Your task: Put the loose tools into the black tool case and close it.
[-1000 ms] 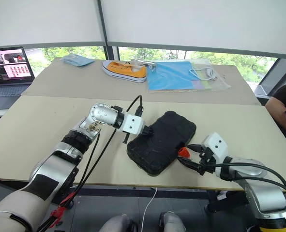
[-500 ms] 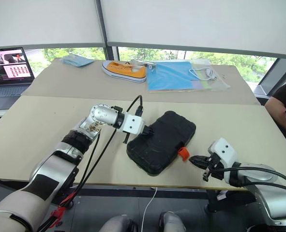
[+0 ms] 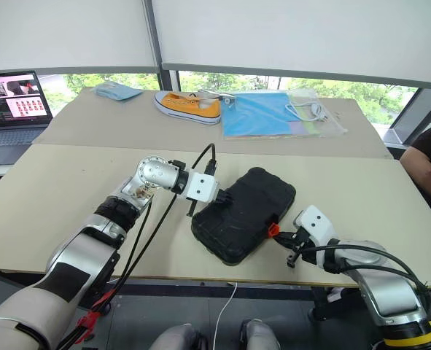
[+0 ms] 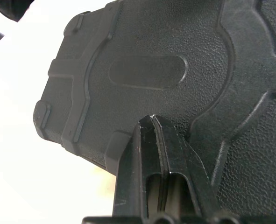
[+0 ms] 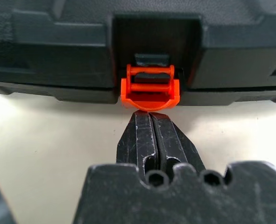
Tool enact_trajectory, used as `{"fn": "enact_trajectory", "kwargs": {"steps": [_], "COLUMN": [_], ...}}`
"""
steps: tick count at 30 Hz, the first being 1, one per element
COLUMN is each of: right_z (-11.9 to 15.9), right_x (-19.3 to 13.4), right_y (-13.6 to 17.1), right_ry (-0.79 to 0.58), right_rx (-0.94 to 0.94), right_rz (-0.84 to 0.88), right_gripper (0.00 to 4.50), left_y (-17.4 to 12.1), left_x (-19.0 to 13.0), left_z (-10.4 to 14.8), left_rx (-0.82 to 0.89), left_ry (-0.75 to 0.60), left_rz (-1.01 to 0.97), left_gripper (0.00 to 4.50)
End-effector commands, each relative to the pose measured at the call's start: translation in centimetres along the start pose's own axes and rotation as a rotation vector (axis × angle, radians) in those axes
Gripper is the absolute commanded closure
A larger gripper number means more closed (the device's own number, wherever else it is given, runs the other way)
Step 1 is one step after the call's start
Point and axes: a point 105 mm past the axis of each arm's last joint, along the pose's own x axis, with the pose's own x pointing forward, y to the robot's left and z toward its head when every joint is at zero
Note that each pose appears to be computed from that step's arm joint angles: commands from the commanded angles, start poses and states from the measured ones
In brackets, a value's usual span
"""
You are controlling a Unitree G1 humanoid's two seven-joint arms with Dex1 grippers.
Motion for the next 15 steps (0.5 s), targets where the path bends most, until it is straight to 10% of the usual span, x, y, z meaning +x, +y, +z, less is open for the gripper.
{"fn": "enact_trajectory", "kwargs": {"steps": [1,15], "right_z": [2.0,6.5], "right_x": [-0.3,-1.7], "right_y": [-0.3,-0.6], "right_ry": [-0.071,-0.219], "right_rx": [-0.028,-0.036], "right_rz": [-0.026,-0.05], "right_gripper": [4.47,4.47], "left_y": [-2.5,-4.0], "left_x": [2.3,3.9], "left_z": [-1.1,-0.6], "left_rx": [-0.015,0.051], "left_ry": [0.06,0.049], "left_rz": [-0.129,-0.2], "left_gripper": [4.5,4.5]}}
